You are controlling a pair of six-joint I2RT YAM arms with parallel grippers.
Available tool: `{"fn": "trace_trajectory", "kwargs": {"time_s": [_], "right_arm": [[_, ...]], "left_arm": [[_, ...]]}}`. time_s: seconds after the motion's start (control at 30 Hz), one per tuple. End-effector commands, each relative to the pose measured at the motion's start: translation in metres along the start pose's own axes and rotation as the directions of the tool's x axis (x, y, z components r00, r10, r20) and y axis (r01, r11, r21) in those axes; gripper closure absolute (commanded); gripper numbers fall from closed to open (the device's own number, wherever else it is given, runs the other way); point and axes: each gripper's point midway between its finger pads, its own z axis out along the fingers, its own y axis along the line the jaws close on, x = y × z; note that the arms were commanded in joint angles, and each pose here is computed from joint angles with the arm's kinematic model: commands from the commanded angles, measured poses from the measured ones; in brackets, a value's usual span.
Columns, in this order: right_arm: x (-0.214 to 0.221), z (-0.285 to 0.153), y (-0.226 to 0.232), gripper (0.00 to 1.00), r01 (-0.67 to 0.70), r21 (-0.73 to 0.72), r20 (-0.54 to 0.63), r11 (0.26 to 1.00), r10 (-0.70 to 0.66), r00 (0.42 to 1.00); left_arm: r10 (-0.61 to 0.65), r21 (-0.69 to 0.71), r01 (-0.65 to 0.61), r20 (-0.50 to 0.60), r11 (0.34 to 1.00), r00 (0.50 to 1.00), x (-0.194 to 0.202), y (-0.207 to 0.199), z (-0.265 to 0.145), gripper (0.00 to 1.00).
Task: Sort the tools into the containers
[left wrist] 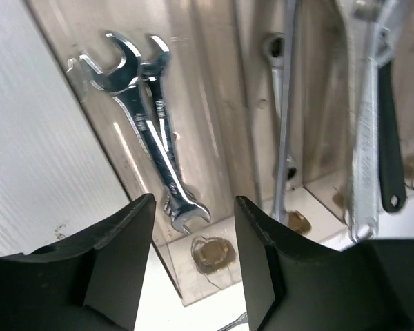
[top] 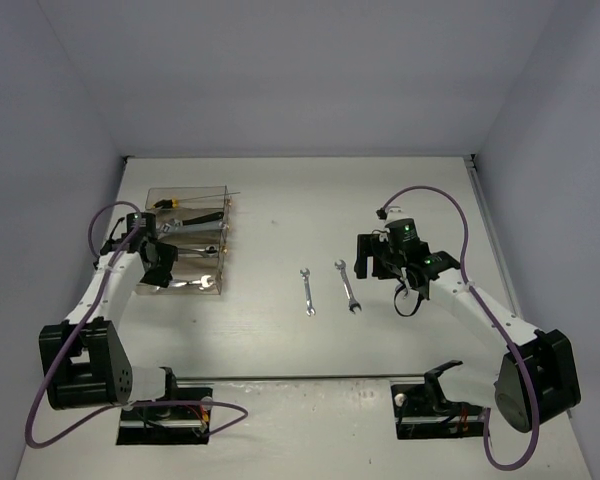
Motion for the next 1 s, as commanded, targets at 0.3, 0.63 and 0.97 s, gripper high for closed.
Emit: {"fn": "trace_trajectory", "kwargs": {"time_s": [0.3,0.63,0.97], "right_arm": [[-0.042,-0.023,0.002,0.24,-0.051,0.008,0.168,0.999,0.049,0.985],[-0.039,-0.042,0.002,0.24,-0.105,-0.017,0.218,0.994,0.107,0.97],[-0.023,-0.053,0.009,0.24,-0.133,-0.087,0.214,0.987,0.149,0.965]], "left_arm": [[0.807,0.264,-0.791,0.069,0.553,0.587,0.145,-0.075,-0.103,0.54],[0.967,0.282,-0.927,-0.026,0.249,0.252,0.294,-0.051,-0.08,0.53],[0.986,0.271,-0.95,-0.105,0.156,0.132,0.334,-0.03,-0.052,0.53]]}}
